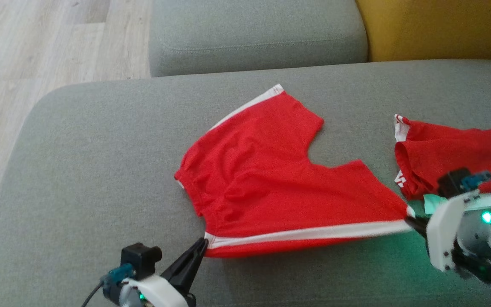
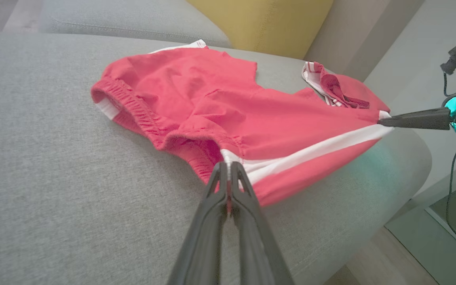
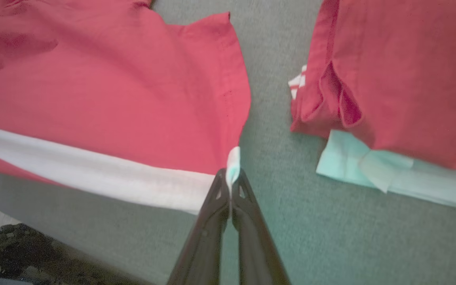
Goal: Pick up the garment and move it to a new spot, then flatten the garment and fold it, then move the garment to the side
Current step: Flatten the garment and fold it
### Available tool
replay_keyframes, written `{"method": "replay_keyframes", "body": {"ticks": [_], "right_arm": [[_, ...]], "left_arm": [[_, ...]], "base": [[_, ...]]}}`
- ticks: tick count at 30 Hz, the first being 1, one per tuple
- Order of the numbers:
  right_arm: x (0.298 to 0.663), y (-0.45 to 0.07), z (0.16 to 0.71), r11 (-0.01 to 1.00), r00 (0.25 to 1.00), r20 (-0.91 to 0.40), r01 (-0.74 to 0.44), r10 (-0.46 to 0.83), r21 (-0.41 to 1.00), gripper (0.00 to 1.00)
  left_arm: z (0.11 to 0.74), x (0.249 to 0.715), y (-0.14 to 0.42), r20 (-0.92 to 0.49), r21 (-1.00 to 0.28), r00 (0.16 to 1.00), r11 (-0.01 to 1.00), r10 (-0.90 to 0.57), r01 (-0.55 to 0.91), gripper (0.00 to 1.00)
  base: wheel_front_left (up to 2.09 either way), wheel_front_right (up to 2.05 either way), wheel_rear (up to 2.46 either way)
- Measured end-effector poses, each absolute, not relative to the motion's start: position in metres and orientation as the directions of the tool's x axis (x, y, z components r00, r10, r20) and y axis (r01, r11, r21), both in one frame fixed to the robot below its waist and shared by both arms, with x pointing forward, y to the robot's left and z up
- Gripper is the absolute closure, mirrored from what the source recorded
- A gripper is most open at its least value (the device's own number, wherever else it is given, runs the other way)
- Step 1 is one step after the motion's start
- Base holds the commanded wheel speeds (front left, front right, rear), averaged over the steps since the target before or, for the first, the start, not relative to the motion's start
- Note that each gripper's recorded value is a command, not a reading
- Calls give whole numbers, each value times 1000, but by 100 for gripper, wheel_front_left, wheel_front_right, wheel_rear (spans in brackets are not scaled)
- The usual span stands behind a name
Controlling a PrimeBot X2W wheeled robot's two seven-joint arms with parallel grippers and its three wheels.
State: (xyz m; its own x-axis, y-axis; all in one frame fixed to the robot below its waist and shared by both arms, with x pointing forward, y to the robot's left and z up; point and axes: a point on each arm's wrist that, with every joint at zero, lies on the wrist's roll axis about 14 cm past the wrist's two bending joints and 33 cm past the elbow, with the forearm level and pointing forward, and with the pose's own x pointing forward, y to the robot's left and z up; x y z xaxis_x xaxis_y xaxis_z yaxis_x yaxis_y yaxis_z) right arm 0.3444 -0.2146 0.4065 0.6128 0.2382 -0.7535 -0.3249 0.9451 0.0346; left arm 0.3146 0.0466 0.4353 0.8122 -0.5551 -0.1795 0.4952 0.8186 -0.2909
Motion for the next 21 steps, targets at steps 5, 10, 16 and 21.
{"method": "replay_keyframes", "body": {"ticks": [5,10,16,21], "right_arm": [[318,-223,402,945,554,-795,-319,246,70,100],[330,-225,421,948,606,-755,-312,252,66,100],[356,-215,436,945,645,-722,-326,250,36,100],[385,-201,452,940,676,-689,-342,262,22,100]], "left_arm": [[447,306,45,-158,-299,809,809,-565,506,100],[460,309,46,-126,-300,825,814,-551,498,100],[474,322,57,-87,-313,861,834,-501,453,100],[485,339,67,-54,-306,885,851,-463,426,100]], "base": [[0,0,0],[0,0,0],[0,0,0],[0,0,0]]}}
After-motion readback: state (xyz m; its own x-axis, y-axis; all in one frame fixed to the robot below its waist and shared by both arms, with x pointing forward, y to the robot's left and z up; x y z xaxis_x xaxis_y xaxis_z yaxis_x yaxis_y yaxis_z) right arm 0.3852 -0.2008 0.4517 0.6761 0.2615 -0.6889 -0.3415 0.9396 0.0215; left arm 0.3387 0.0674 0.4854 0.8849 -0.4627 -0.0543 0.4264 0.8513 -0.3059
